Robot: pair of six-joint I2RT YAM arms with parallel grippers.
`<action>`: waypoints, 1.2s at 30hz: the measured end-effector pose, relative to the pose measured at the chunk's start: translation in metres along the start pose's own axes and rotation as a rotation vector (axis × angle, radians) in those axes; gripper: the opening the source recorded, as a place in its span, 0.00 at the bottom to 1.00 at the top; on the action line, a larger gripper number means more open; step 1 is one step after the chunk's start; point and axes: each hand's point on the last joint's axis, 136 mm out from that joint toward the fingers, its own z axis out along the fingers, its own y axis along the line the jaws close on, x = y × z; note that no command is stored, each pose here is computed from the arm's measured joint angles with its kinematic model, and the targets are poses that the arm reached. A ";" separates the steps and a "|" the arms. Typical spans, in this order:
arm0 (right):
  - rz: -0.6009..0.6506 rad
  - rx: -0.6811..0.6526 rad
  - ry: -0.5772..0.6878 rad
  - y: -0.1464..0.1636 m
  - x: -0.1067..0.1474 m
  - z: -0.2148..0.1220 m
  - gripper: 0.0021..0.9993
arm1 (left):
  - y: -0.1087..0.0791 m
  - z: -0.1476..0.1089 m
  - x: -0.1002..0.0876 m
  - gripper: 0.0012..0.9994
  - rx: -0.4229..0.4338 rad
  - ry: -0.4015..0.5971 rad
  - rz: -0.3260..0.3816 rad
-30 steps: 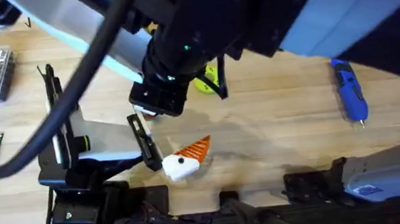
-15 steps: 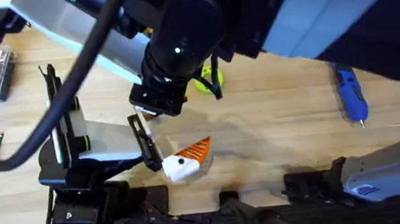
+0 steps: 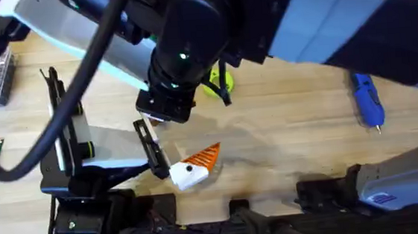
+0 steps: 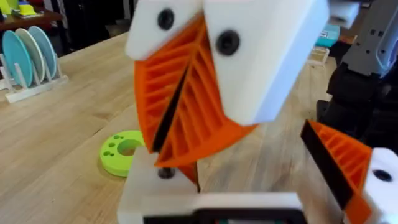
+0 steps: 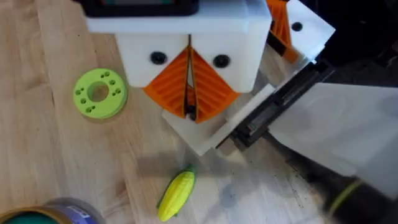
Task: Pick up the gripper from the table and insert it into the empty holder that is missing its gripper. Then pick up a screw, insert it into the mounting hole, and use the screwdriver to tighten it. Finally, clean up the table by picking up the vegetable and placing it into the bucket.
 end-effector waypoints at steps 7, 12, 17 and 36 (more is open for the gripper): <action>0.001 -0.017 0.027 0.003 0.007 0.000 0.00 | -0.002 0.000 0.001 0.99 0.013 0.002 -0.004; 0.001 -0.018 0.026 0.003 0.007 0.000 0.00 | -0.003 0.000 0.001 0.99 0.014 0.002 -0.004; 0.003 -0.038 0.022 0.006 0.006 0.000 0.00 | -0.003 0.000 0.001 0.99 0.018 0.002 -0.004; 0.048 -0.053 0.028 -0.001 0.010 -0.001 0.95 | -0.003 0.000 0.001 0.99 0.016 0.002 -0.002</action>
